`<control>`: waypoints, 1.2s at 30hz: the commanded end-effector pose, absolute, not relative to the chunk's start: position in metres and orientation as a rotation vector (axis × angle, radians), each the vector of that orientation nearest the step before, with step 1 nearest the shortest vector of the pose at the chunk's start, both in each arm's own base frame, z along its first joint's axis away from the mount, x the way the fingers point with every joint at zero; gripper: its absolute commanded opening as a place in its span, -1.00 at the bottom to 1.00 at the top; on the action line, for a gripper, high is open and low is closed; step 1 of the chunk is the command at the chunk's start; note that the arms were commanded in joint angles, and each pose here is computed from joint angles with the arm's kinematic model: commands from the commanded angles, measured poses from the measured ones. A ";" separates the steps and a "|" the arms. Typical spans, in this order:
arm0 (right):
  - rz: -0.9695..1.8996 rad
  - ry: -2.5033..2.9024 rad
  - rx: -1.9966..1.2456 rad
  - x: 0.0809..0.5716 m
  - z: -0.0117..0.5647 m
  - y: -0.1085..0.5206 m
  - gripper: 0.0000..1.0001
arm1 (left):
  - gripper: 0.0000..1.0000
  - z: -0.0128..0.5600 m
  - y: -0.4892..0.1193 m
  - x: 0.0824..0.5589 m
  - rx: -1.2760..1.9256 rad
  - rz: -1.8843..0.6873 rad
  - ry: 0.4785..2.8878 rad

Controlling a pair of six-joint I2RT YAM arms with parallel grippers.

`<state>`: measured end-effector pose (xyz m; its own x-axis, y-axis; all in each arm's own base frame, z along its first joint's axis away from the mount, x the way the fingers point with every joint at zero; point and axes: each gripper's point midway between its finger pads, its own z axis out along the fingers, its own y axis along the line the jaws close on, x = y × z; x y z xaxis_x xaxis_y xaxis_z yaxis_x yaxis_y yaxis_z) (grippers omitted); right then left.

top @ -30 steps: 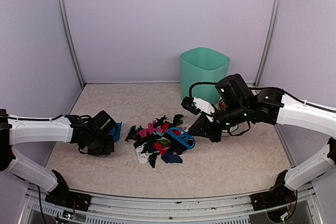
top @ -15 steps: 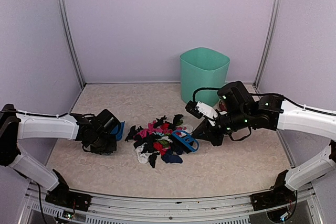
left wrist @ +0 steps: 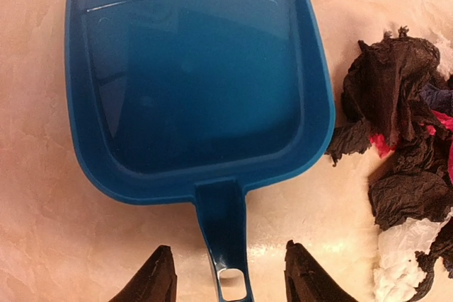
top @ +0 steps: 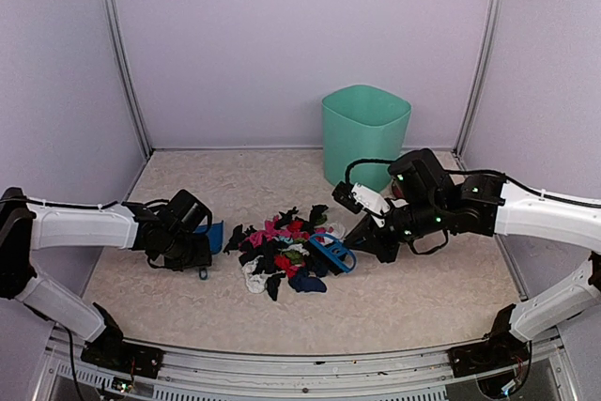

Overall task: Sweep away the paper scraps from the table
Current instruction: Place the dustpan at the center of the board, then pick up the dustpan from the center of the board.

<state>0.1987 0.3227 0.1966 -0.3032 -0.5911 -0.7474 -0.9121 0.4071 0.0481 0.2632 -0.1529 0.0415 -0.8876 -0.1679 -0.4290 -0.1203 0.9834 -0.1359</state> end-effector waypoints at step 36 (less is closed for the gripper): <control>0.633 1.979 -1.101 0.211 0.207 0.306 -1.00 | 0.27 0.030 -0.171 0.264 -0.288 -0.093 2.282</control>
